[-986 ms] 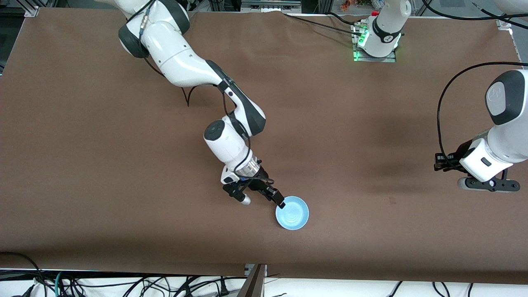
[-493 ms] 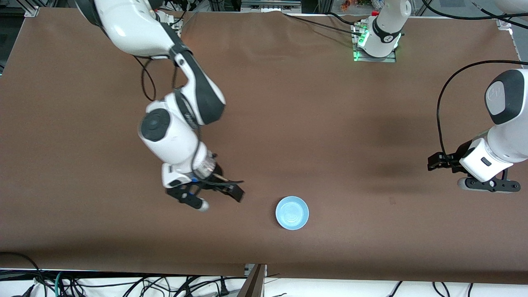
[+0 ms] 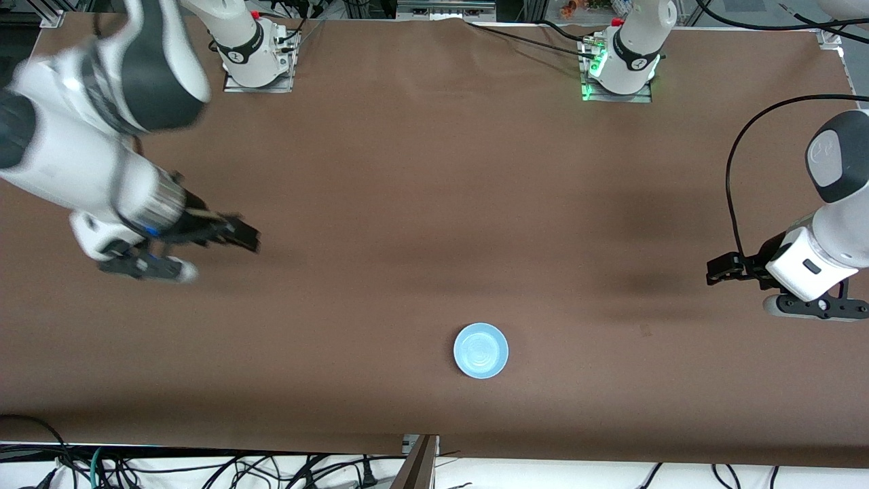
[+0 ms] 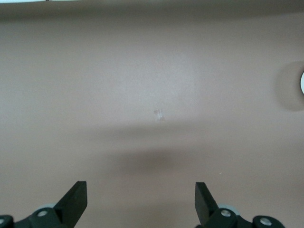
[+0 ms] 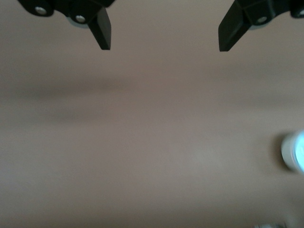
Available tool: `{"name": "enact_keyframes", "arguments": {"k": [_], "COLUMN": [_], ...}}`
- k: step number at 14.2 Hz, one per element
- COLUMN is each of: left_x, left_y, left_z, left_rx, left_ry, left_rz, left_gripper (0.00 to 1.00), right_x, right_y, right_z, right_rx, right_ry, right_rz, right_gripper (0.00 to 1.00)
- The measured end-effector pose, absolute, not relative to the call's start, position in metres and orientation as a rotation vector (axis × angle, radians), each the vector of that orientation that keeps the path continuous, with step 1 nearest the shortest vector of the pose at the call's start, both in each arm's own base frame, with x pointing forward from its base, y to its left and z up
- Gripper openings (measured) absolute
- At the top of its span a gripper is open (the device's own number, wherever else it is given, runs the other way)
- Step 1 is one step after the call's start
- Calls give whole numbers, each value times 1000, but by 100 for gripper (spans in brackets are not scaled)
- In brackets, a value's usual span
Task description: Stack pink and blue bowls on white bowl
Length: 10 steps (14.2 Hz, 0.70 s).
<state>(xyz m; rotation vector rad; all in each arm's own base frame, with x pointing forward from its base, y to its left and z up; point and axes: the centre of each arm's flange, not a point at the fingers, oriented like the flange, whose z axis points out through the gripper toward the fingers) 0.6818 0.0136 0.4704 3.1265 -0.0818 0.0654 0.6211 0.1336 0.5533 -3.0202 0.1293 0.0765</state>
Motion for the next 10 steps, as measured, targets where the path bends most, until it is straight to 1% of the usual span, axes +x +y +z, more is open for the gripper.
{"name": "enact_keyframes", "arguments": {"k": [2, 5, 7, 10], "left_x": [684, 686, 687, 688], "left_y": [14, 9, 7, 6], "left_z": [471, 465, 463, 462], "left_rx": [3125, 3122, 3121, 3121], "left_ry": [-81, -82, -39, -12], "left_rz": [70, 60, 56, 55], "left_gripper": [100, 100, 100, 100], "right_x": [589, 552, 542, 542], "right_y": [98, 73, 69, 70], "right_z": [580, 594, 598, 598], "right_rx": [-3040, -3083, -3094, -3103], "right_ry": [37, -115, -189, -211], "right_rz": [98, 92, 86, 85], "right_gripper": [100, 100, 100, 100]}}
